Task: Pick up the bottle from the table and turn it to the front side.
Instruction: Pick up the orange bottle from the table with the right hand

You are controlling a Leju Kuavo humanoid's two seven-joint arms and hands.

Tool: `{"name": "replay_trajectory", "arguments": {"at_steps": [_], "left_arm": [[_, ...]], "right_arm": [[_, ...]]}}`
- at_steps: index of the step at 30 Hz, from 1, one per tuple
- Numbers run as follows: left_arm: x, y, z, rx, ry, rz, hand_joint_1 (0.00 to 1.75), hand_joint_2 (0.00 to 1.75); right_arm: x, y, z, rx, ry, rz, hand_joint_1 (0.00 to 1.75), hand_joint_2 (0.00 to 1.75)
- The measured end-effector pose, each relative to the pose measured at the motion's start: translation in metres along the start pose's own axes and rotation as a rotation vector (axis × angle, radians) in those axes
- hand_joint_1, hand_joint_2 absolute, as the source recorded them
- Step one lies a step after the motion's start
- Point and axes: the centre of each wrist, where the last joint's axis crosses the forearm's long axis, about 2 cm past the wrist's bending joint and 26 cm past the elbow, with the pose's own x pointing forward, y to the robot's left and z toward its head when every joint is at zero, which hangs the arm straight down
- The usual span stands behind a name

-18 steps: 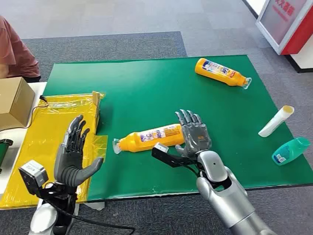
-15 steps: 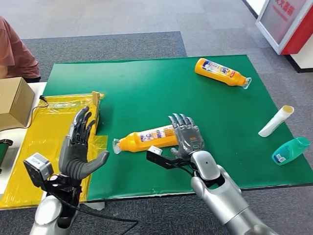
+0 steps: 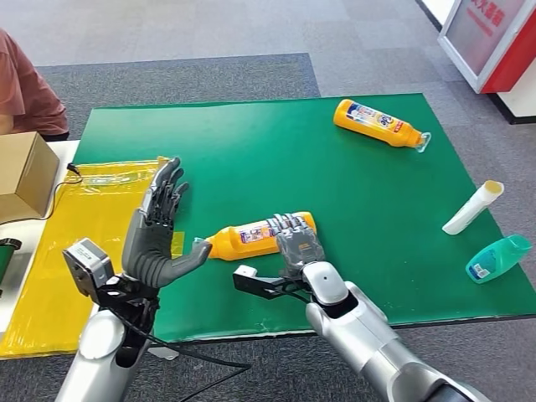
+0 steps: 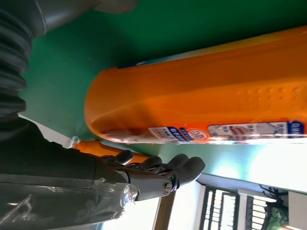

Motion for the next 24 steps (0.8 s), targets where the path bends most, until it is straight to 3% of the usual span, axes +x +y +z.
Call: {"name": "replay_trajectory", "arguments": {"at_steps": [24], "left_arm": [[-0.011, -0.045, -0.002, -0.142, 0.027, 0.167, 0.0, 1.75]], "right_arm": [[-0.006, -0.003, -0.021, 0.056, 0.045, 0.121, 0.0, 1.75]]}}
